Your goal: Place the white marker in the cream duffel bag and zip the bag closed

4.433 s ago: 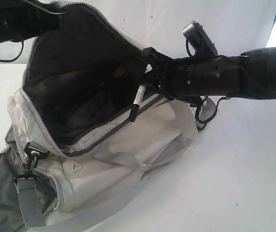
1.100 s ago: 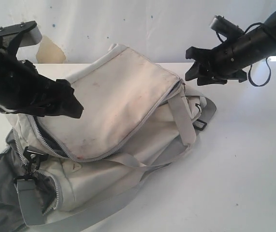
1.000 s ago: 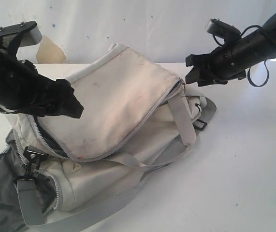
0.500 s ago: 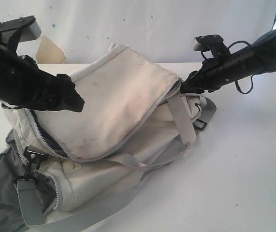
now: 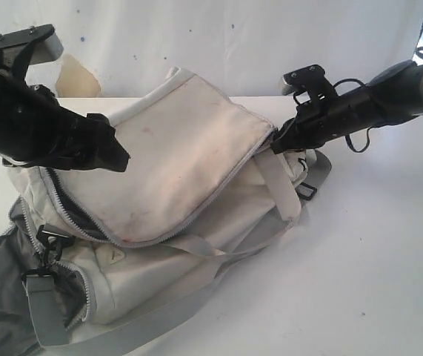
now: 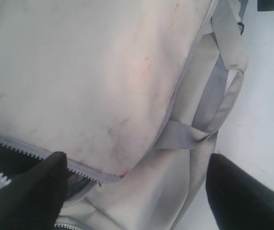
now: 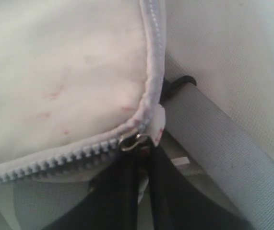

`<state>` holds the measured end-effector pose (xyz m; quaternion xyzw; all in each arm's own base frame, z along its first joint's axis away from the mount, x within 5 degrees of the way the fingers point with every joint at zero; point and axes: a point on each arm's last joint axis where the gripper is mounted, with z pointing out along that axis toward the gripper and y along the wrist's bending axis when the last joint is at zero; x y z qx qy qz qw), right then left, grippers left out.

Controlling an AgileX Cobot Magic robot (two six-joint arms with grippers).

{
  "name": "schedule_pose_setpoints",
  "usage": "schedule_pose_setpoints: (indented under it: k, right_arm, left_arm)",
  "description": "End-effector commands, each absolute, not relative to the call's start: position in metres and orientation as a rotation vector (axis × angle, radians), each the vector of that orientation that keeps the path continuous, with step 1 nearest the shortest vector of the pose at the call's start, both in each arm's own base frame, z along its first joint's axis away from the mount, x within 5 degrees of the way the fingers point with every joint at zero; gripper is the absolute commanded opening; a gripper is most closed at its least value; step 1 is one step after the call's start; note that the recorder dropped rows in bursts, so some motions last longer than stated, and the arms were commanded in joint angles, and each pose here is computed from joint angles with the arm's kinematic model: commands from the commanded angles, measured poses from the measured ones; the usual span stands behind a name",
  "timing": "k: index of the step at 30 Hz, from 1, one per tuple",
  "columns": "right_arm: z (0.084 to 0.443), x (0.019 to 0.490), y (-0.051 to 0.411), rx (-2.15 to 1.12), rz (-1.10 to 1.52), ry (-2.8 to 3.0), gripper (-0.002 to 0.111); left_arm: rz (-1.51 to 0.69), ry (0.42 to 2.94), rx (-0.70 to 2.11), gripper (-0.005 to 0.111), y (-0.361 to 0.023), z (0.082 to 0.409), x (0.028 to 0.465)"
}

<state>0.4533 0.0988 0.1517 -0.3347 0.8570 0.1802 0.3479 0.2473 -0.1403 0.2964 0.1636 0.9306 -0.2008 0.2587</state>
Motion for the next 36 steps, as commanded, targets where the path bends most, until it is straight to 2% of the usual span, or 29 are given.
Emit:
schedule_pose_setpoints:
  k: [1,9,13,15,17,18,23,30,36]
  right_arm:
    - [0.157,0.453,0.098,-0.870,0.460,2.208,0.000]
    - [0.199,0.444,0.097,-0.670,0.528,2.274,0.000]
    - [0.217,0.429,0.082,-0.622,0.373,2.451,0.000]
    - [0.225,0.420,0.079,-0.648,0.349,2.507,0.000]
    - [0.240,0.408,0.081,-0.643,0.418,2.545,0.000]
    - [0.244,0.405,0.082,-0.637,0.447,2.554,0.000]
    - [0.256,0.389,0.089,-0.637,0.620,2.605,0.000]
    - [0.257,0.371,0.094,-0.282,0.853,2.882,0.000]
    - [0.265,0.373,0.106,-0.049,1.111,2.834,0.000]
  left_arm:
    - [-0.554,2.502,0.438,0.093,-0.141,0.299,0.248]
    - [-0.524,2.491,0.448,0.093,-0.140,0.299,0.250]
    - [-0.524,2.488,0.447,0.092,-0.140,0.300,0.250]
    - [-0.527,2.487,0.433,0.089,-0.140,0.299,0.251]
    - [-0.530,2.505,0.416,0.078,-0.141,0.296,0.253]
    - [-0.528,2.511,0.416,0.077,-0.141,0.294,0.254]
    - [-0.525,2.543,0.423,0.078,-0.144,0.285,0.259]
    - [-0.642,2.540,0.460,0.078,-0.154,0.280,0.260]
    - [-0.670,2.495,0.435,0.078,-0.156,0.282,0.263]
